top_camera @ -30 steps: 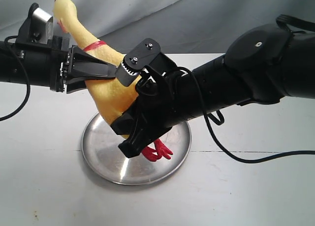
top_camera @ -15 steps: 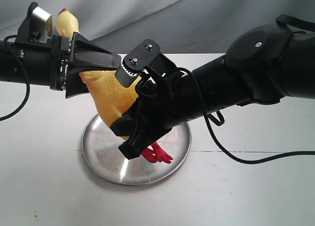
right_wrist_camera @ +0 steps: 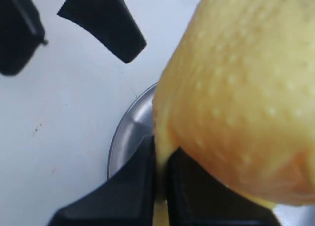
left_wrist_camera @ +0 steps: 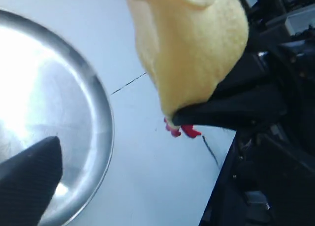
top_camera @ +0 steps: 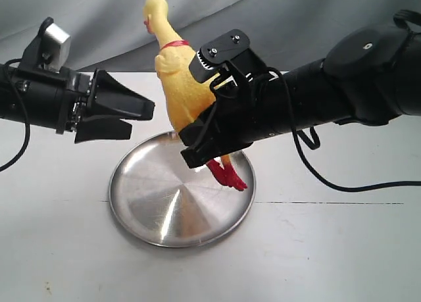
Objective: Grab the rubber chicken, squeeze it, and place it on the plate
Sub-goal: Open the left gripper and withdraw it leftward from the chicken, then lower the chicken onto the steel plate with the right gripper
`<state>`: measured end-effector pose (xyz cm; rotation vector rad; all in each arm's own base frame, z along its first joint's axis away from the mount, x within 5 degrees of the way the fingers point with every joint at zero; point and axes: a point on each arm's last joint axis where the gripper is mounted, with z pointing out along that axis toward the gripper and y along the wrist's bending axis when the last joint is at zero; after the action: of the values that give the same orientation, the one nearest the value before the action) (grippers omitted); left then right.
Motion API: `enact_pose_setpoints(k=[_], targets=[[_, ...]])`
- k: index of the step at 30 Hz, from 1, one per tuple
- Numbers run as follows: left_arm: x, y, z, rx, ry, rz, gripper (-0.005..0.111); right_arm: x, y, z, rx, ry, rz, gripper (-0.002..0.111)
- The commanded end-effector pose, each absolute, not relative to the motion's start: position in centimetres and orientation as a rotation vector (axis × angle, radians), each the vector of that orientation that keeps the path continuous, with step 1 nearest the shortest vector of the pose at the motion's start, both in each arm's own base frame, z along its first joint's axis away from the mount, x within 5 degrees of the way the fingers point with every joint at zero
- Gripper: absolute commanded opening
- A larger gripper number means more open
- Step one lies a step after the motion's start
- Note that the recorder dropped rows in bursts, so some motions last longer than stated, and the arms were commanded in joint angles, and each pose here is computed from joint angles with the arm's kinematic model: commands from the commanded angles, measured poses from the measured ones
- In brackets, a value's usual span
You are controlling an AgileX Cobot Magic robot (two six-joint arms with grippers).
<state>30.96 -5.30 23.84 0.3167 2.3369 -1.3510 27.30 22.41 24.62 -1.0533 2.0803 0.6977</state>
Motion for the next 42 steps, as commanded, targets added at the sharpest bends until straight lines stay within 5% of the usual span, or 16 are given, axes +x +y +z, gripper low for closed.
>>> enact_pose_setpoints(k=[1,4,22,42], targets=[[30.8,-4.9,23.4,0.317,2.423,-1.309,0.058,27.3,22.1,24.7,-1.063,2.084,0.674,0.0],[30.8,-4.9,23.4,0.321,2.417,-1.308,0.0,27.2,21.9,24.4,-1.043,2.151,0.668,0.0],[28.0,-1.6,33.7,0.095,2.059,-0.498,0.0,27.0,24.1,19.4,-1.073,2.321,0.511,0.0],[25.8,0.0,29.3,-0.101,2.085,-0.309,0.0,27.4,24.5,14.9,-1.086,2.454,0.498,0.0]])
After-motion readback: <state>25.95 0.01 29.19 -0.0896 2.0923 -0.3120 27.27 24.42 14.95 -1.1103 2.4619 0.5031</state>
